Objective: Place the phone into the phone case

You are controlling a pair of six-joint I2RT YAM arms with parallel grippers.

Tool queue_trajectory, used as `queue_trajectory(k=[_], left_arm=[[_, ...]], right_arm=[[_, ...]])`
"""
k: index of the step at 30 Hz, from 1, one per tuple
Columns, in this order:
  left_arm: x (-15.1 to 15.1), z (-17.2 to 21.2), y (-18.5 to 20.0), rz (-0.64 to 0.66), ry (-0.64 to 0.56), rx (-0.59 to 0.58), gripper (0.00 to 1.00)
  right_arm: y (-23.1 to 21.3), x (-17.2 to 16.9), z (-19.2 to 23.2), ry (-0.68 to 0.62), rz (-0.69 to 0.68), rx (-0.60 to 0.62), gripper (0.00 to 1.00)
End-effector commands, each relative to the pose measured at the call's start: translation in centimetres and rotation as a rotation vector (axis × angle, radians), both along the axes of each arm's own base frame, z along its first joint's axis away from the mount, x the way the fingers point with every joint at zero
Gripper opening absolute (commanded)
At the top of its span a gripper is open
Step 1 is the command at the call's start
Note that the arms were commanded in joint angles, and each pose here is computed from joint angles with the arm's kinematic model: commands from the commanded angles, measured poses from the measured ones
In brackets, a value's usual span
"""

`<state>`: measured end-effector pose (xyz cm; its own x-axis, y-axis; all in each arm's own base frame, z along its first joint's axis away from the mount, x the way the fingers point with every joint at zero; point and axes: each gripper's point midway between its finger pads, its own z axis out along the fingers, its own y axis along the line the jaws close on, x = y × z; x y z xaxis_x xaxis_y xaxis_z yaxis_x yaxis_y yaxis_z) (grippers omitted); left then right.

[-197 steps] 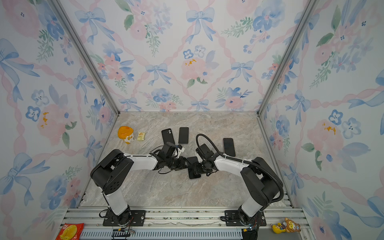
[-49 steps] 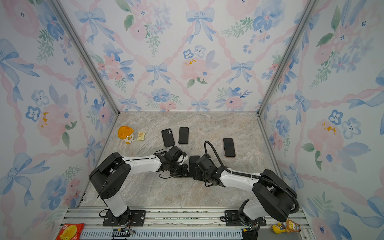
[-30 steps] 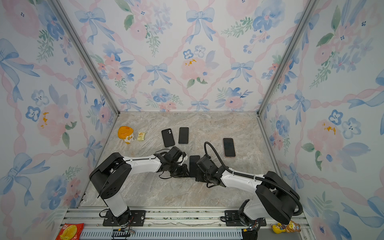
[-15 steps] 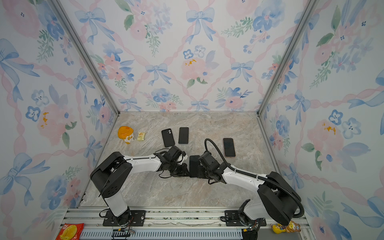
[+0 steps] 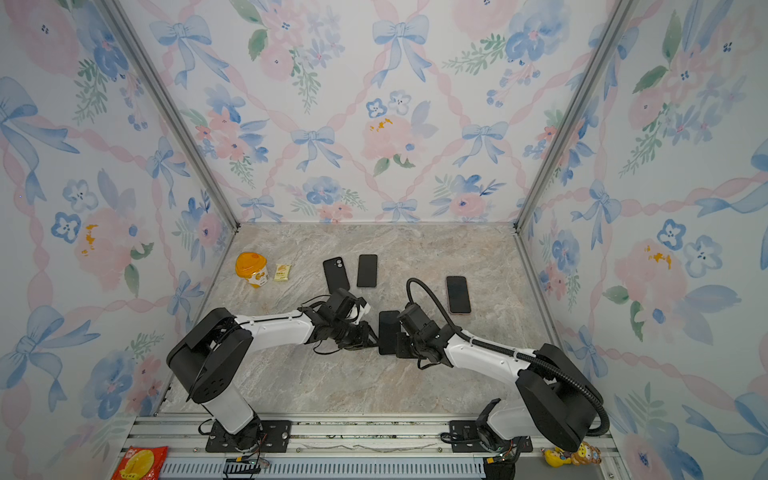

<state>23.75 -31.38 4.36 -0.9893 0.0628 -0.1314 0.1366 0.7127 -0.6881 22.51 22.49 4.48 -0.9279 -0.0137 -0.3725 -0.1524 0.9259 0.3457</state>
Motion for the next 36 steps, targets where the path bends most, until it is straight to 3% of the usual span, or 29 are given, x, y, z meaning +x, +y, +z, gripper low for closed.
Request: queue_trajectory(k=[1, 17, 36], left_arm=[[-0.1, 0.8, -0.7, 0.003, 0.018, -0.103, 0.34], [-1.2, -1.5, -0.6, 0.000, 0.072, -0.096, 0.30], [-2.4, -3.5, -0.3, -0.013, 0.092, -0.048, 0.25]], right_arm=[[-0.1, 0.2, 0.1, 0.010, 0.008, -0.004, 0.31], [0.5, -0.5, -1.5, 0.051, 0.018, 0.024, 0.19], [2.1, -1.4, -3.2, 0.099, 0.046, 0.062, 0.14]])
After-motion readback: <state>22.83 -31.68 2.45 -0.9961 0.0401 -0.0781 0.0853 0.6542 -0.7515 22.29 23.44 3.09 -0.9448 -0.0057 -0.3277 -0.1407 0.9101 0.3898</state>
